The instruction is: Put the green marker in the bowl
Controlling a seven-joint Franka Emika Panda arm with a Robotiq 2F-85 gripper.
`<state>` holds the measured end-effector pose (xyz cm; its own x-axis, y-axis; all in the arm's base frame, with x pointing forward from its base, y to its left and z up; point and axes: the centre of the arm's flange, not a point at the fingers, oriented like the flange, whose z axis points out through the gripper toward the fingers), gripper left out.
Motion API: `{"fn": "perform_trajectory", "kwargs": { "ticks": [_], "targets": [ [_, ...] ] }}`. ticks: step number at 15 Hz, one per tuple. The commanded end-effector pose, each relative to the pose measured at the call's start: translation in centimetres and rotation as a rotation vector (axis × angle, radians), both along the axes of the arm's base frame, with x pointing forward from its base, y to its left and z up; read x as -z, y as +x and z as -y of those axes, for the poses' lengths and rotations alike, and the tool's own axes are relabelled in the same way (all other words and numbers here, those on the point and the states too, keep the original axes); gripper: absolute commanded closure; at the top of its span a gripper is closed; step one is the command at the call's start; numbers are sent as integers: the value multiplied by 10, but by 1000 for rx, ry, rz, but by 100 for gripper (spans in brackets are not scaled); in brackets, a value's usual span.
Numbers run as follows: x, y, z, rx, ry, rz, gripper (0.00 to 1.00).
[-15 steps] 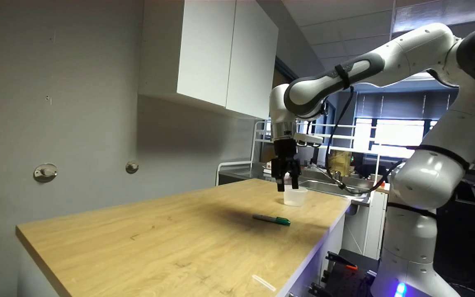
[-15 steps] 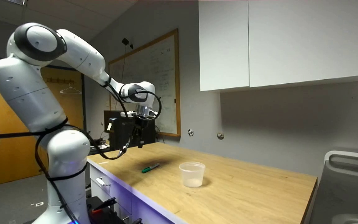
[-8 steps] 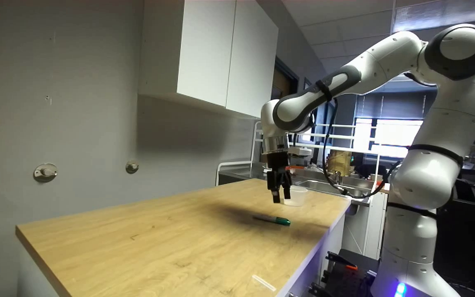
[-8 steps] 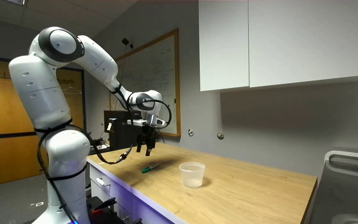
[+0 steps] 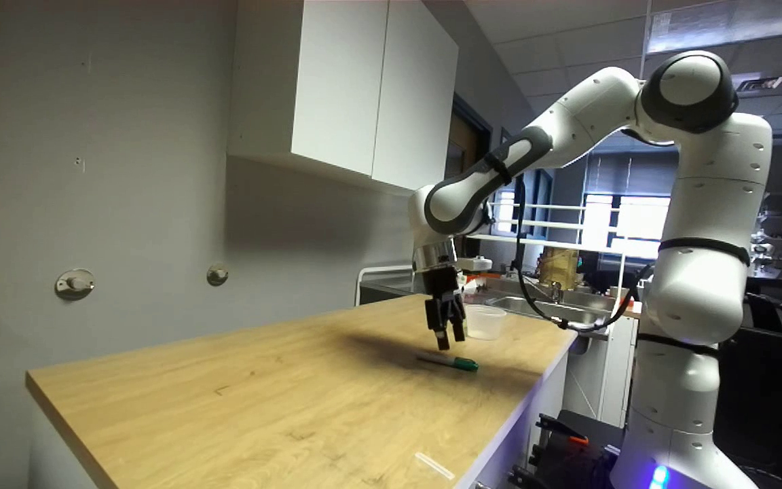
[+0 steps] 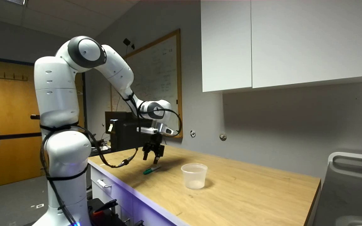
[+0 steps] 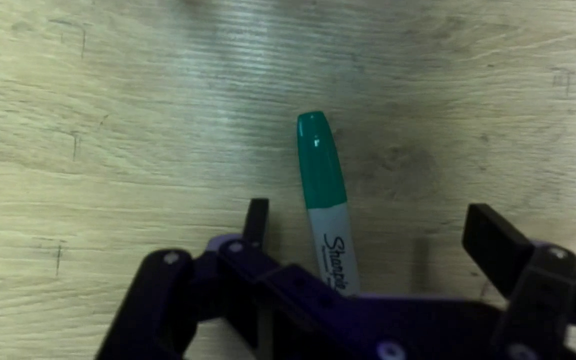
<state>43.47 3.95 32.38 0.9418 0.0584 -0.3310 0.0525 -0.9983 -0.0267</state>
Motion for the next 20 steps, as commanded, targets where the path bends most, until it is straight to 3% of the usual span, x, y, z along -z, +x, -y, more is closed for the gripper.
{"fn": "perform_trajectory", "kwargs": {
  "ticks": [1, 5, 6, 7, 16, 20],
  "targets": [
    [17, 29, 3, -29, -10, -43, 0],
    [34, 38, 5, -27, -7, -79, 0],
    [36, 41, 6, -12, -8, -75, 25],
    [38, 42, 7, -10, -7, -77, 25],
    [32, 49, 15, 12, -7, -76, 95],
    [15, 47, 23, 77, -18, -44, 92]
  ]
}}
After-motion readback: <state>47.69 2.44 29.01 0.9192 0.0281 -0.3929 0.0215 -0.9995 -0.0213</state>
